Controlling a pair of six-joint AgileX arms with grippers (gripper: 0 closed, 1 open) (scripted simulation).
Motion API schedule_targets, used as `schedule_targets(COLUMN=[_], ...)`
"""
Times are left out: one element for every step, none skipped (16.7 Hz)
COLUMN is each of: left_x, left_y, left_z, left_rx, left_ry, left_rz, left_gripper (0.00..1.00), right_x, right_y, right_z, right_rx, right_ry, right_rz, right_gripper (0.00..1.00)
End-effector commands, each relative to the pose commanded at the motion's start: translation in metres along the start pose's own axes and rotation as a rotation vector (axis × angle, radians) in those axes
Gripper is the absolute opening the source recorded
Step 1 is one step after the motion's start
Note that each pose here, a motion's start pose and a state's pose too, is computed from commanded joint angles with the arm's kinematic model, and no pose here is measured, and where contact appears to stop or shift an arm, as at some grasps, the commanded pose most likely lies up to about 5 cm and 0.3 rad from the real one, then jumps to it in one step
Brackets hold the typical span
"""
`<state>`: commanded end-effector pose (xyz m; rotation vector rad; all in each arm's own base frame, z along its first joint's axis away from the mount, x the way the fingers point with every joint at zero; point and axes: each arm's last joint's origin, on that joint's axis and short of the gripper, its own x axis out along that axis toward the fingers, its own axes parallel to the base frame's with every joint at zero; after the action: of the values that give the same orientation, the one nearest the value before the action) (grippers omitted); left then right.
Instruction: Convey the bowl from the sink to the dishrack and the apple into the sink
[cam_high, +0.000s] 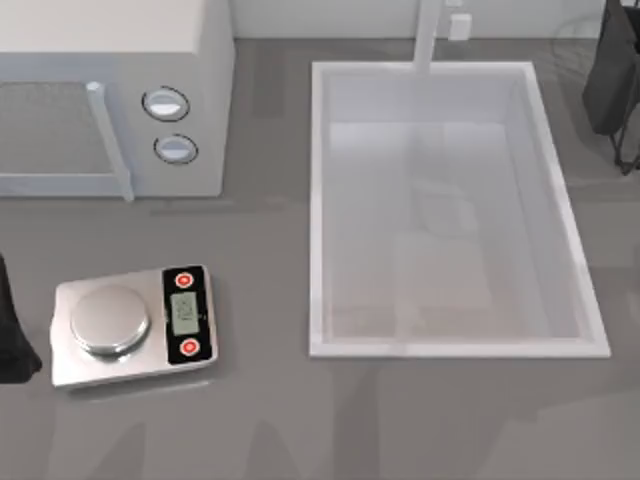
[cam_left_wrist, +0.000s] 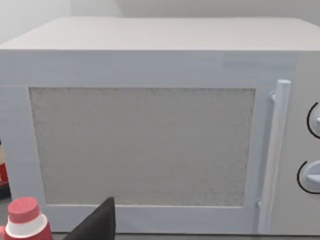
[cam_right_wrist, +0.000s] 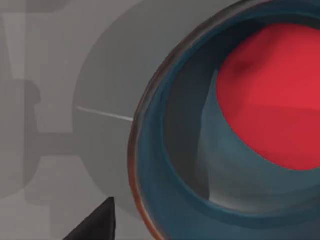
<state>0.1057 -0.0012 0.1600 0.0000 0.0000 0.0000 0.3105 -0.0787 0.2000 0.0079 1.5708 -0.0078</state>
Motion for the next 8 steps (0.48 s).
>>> schedule_targets(left_x=[0.0, 0.0, 0.0, 0.0, 0.0, 0.0, 0.0, 0.0], left_y=[0.0, 0.0, 0.0, 0.0, 0.0, 0.0, 0.0, 0.0], left_z=[0.0, 0.0, 0.0, 0.0, 0.0, 0.0, 0.0, 0.0], left_rx=[0.0, 0.0, 0.0, 0.0, 0.0, 0.0, 0.0, 0.0], left_ry=[0.0, 0.0, 0.0, 0.0, 0.0, 0.0, 0.0, 0.0], left_rz=[0.0, 0.0, 0.0, 0.0, 0.0, 0.0, 0.0, 0.0], left_gripper=[1.0, 1.0, 1.0, 1.0, 1.0, 1.0, 1.0, 1.0], right_x=[0.0, 0.001, 0.005, 0.011, 0.02, 0.03, 0.041, 0.051], right_y=[0.002, 0.002, 0.002, 0.001, 0.001, 0.0, 0.0, -0.001], right_z=[0.0, 0.0, 0.0, 0.0, 0.001, 0.002, 0.003, 0.003], right_rx=[-0.004, -0.004, -0.004, -0.002, 0.0, 0.002, 0.002, 0.002], right_ry=[-0.003, -0.002, -0.001, 0.0, -0.001, -0.003, -0.007, -0.011], right_rz=[-0.001, -0.001, -0.001, 0.0, 0.0, 0.0, -0.001, -0.002], right_gripper=[1.0, 1.0, 1.0, 1.0, 1.0, 1.0, 1.0, 1.0])
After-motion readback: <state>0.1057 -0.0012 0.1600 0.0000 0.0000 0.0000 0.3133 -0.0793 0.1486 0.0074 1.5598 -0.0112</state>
